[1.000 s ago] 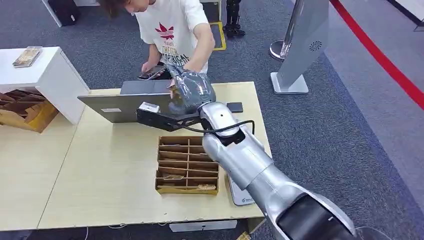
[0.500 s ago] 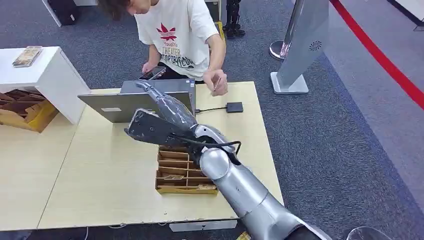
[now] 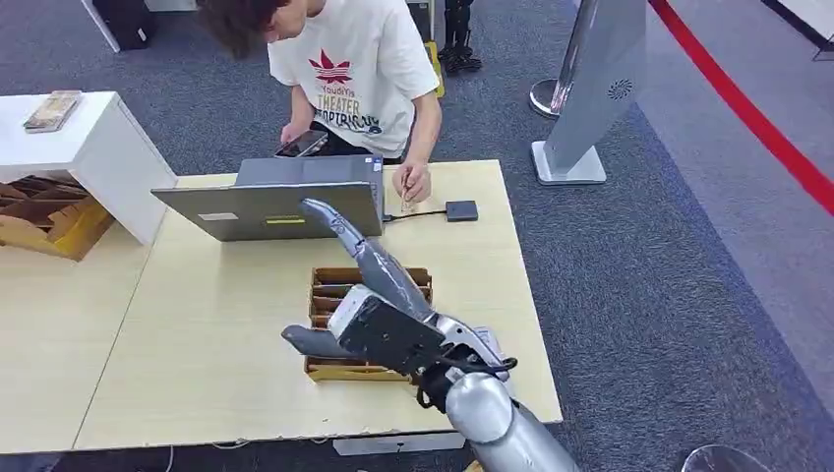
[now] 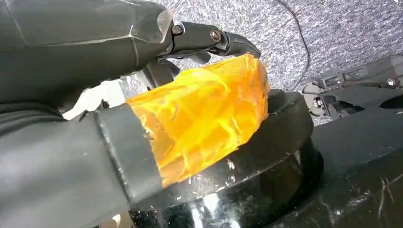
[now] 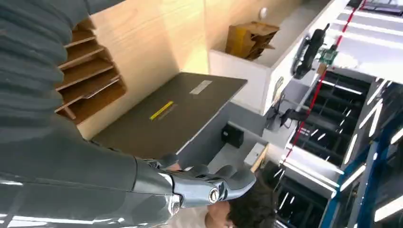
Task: Pass the card to the sensor for recognition and then transmit it.
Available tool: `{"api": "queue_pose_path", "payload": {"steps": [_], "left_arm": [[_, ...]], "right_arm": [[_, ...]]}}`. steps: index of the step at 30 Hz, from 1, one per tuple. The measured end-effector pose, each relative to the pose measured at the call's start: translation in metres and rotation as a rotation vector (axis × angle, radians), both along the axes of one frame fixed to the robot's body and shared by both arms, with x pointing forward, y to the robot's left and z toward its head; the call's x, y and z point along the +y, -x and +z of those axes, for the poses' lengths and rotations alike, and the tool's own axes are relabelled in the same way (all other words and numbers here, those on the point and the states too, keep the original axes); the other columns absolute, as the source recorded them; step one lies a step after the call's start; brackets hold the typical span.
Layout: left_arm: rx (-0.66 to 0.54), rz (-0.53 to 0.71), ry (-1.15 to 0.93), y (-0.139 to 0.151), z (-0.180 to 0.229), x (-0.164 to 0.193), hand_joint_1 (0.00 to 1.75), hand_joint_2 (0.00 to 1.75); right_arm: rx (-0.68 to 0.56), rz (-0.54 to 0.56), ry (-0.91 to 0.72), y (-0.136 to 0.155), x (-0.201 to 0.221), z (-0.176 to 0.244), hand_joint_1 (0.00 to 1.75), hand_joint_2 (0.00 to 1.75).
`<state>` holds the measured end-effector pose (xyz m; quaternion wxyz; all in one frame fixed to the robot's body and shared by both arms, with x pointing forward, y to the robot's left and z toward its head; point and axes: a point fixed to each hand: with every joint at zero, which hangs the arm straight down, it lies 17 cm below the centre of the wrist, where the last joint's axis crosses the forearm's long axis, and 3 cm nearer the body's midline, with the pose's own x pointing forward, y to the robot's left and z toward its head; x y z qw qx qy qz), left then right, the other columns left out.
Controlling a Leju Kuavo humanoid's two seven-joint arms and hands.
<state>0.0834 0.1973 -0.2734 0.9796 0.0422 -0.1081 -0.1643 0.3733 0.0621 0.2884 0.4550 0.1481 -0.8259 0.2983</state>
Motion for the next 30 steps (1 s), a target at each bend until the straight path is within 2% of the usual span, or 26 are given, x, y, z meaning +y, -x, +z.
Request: {"api": "queue_pose_path", "payload": {"steps": [11, 15, 16, 17, 18, 23, 26, 27, 28, 29, 30], "left_arm": [[0.002, 0.037, 0.006, 0.001, 0.0, 0.0, 0.0, 0.0], [0.004, 0.044, 0.005, 0.001, 0.0, 0.001, 0.0, 0.0], [0.004, 0.045, 0.006, 0.001, 0.0, 0.001, 0.0, 0.0], [0.004, 0.047, 0.005, 0.001, 0.0, 0.001, 0.0, 0.0], [0.004, 0.047, 0.005, 0.001, 0.0, 0.002, 0.0, 0.0], [0.008, 0.049, 0.004, 0.002, 0.0, 0.002, 0.0, 0.0], [0.009, 0.05, 0.004, 0.002, -0.001, 0.002, 0.0, 0.0], [0.009, 0.05, 0.004, 0.002, -0.001, 0.002, 0.0, 0.0], [0.009, 0.051, 0.003, 0.002, -0.001, 0.002, 0.0, 0.0], [0.009, 0.051, 0.003, 0.002, -0.001, 0.002, 0.0, 0.0], [0.011, 0.052, 0.003, 0.002, -0.001, 0.002, 0.0, 0.0]], "right_arm": [[-0.083, -0.115, 0.153, 0.005, -0.022, -0.03, 0.0, 1.75], [-0.161, -0.168, 0.241, 0.006, -0.023, -0.038, 0.0, 1.75], [-0.174, -0.181, 0.261, 0.005, -0.023, -0.041, 0.05, 1.75], [-0.185, -0.189, 0.278, 0.006, -0.023, -0.044, 0.8, 1.75], [-0.197, -0.197, 0.297, 0.006, -0.023, -0.047, 1.38, 1.75], [-0.218, -0.238, 0.379, 0.001, -0.024, -0.065, 1.38, 1.75], [-0.21, -0.245, 0.401, -0.002, -0.025, -0.074, 1.69, 1.75], [-0.209, -0.253, 0.409, -0.003, -0.026, -0.076, 1.68, 1.75], [-0.21, -0.258, 0.417, -0.004, -0.026, -0.078, 1.4, 1.75], [-0.213, -0.263, 0.428, -0.004, -0.027, -0.08, 1.01, 1.75], [-0.215, -0.269, 0.442, -0.006, -0.027, -0.083, 0.87, 1.75]]}}
